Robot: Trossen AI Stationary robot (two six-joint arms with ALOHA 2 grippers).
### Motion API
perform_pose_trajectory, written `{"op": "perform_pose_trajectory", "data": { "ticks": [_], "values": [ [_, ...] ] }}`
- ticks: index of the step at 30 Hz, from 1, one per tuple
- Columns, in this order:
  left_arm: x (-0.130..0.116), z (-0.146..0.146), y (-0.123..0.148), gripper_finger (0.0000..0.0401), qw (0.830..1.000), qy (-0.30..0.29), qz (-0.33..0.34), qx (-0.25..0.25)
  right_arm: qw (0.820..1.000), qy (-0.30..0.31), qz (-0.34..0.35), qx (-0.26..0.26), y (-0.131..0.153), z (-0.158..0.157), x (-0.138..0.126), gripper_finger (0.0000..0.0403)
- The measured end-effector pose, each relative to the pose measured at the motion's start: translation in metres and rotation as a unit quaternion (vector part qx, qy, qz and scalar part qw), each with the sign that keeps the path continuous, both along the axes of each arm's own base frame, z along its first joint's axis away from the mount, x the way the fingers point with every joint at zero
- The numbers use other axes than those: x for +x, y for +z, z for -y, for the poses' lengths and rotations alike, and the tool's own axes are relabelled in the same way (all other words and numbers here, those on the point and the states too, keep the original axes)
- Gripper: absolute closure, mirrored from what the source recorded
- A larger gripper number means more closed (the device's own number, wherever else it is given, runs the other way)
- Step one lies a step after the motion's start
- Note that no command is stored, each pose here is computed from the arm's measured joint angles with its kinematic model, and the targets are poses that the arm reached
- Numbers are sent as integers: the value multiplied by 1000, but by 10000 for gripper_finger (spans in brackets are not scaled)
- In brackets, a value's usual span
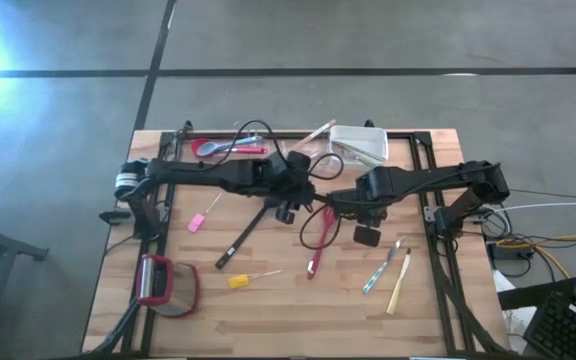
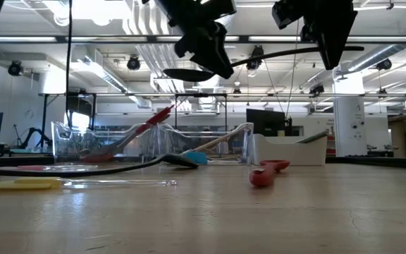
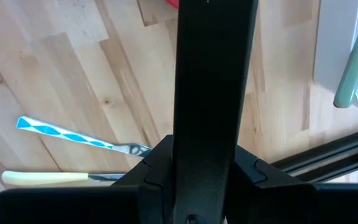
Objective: Pick & Place Kitchen Items
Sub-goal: Put the right black serving spoon into the left transparent bin
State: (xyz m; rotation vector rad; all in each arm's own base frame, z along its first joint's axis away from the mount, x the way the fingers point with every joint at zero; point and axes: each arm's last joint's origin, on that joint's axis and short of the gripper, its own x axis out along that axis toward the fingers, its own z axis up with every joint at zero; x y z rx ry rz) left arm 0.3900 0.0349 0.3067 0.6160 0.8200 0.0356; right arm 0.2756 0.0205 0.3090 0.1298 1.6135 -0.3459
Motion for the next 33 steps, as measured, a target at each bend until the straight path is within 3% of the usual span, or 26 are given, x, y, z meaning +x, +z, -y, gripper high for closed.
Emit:
{"op": "perform_pose_trajectory", "data": {
  "ticks": [7,15,23,29,33],
  "values": [
    [1,1,0,234,1000,-2,-2,1,1000,2,-1,-1,0,0,0,322],
    [-2,7,12,332,1000,-19,6,-1,1000,1,-2,-4,0,2,0,322],
    [-4,4,9,332,1000,1,-7,5,1000,-12,7,-3,1,2,1,322],
    [-13,-17,0,332,998,38,-47,-30,998,-43,37,-9,15,3,-8,242],
    [-27,-35,-2,332,996,60,-43,-57,996,-63,66,-17,27,3,-21,213]
  ]
}}
